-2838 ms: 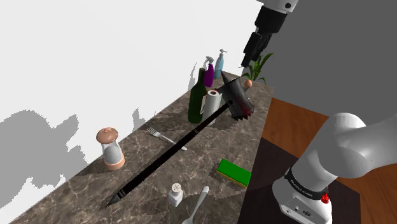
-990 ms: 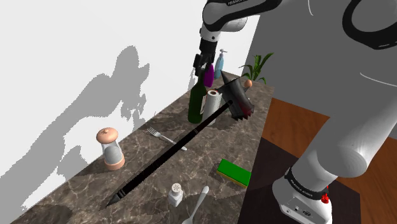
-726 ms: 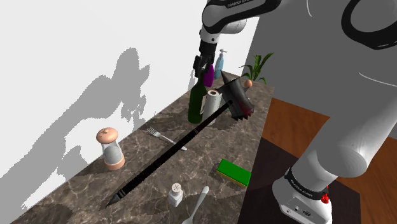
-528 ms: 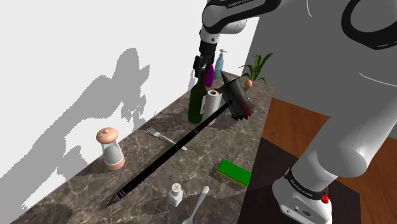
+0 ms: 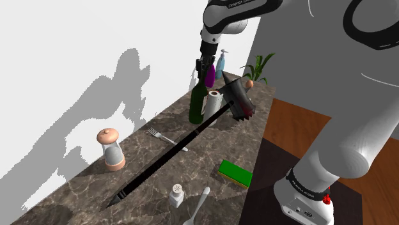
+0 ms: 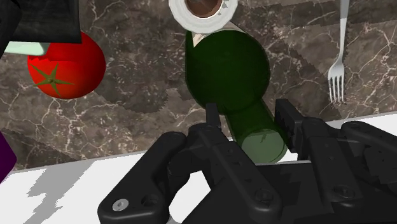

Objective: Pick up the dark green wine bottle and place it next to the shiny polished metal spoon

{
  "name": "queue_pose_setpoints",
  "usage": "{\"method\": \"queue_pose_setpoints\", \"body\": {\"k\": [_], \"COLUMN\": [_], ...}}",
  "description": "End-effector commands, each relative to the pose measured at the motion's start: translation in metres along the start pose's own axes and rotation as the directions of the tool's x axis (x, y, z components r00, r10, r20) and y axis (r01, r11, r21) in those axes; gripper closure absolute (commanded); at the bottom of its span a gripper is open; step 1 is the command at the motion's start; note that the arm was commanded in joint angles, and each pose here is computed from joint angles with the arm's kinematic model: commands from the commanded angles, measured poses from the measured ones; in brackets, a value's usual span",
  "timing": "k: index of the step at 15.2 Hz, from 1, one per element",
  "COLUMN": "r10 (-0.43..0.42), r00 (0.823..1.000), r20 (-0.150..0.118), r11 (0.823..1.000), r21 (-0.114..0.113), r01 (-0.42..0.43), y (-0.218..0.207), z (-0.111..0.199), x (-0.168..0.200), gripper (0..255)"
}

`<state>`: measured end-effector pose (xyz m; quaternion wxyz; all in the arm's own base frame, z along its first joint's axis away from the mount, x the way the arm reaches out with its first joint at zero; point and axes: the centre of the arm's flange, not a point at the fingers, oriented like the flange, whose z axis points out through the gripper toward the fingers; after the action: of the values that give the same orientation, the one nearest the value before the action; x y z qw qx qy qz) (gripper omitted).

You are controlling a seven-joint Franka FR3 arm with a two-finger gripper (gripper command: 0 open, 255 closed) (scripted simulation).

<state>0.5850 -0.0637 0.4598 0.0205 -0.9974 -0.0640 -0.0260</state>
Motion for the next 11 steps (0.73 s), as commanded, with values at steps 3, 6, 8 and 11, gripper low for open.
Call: {"method": "queue_pose_setpoints", "body": {"k": [3, 6, 8, 11], "r10": [0.000, 0.000, 0.000, 0.000], "r00": [1.000, 1.000, 1.000, 1.000], "r20": [0.000, 0.000, 0.000, 0.000], "r11": [1.000, 1.000, 1.000, 1.000], "r21": [0.000, 0.000, 0.000, 0.000], "r01": [0.000, 0.000, 0.000, 0.000], "y": [0.000, -0.001, -0.001, -0.002], "z": [0.000, -0.016, -0.026, -0.042], "x": [0.000, 0.001, 0.001, 0.002], "gripper": [255, 255, 255, 255]}}
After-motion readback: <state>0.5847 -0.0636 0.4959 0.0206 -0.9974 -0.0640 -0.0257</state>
